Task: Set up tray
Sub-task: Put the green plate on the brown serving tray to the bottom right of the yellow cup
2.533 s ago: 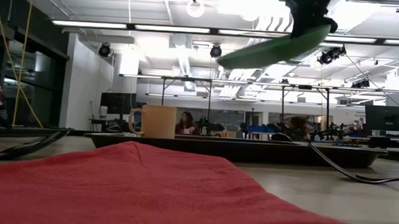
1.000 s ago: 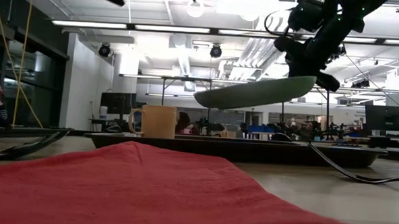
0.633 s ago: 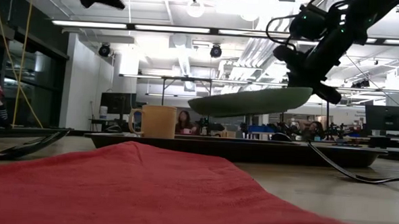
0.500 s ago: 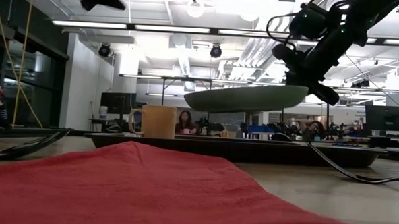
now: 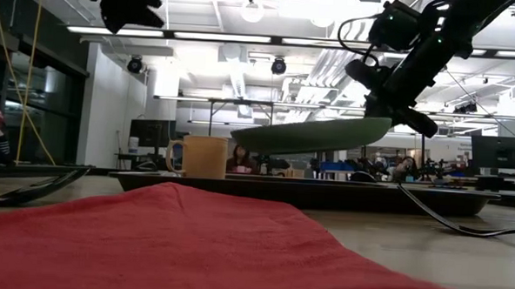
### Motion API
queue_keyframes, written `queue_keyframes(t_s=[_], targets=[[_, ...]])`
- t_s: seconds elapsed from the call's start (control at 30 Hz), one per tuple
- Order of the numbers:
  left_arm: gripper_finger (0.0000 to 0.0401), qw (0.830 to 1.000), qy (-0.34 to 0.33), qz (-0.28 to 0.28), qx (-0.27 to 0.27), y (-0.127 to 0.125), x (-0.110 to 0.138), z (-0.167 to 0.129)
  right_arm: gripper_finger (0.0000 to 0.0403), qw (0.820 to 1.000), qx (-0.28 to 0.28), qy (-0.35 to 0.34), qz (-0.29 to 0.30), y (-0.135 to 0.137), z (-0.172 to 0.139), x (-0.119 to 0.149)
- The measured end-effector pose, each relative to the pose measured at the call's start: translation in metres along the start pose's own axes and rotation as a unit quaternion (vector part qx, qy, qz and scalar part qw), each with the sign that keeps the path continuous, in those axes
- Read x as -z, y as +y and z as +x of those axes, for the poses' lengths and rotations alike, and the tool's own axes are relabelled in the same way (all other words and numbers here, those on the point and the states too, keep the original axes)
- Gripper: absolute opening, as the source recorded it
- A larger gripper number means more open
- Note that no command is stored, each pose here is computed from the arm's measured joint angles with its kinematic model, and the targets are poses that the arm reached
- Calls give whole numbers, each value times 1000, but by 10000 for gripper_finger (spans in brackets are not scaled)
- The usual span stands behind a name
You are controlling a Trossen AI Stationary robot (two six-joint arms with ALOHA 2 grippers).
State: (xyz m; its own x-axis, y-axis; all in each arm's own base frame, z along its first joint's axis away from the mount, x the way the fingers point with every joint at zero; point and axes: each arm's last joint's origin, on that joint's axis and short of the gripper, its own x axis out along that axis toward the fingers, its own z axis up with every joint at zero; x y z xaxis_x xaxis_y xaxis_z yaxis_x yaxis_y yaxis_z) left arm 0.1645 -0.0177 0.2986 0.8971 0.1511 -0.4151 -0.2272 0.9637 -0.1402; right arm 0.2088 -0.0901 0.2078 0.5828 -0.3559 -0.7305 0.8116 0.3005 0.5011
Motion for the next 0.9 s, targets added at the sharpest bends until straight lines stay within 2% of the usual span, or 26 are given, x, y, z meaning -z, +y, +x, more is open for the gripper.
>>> queue_keyframes(t_s=[0.13, 0.5, 0.7, 0.9], targets=[[230, 1000, 4, -1, 1, 2, 7, 1, 0, 1000, 8, -4, -2, 2, 4, 4], [230, 999, -45, -16, 17, 9, 26, -5, 0, 1000, 24, -2, 1, 3, 12, 8], [230, 998, -54, -21, 20, 13, 33, -10, 0, 1000, 15, -6, 16, 2, 16, 9], [230, 998, -49, -25, 18, 14, 38, -9, 0, 999, 15, 4, 35, -5, 22, 23]])
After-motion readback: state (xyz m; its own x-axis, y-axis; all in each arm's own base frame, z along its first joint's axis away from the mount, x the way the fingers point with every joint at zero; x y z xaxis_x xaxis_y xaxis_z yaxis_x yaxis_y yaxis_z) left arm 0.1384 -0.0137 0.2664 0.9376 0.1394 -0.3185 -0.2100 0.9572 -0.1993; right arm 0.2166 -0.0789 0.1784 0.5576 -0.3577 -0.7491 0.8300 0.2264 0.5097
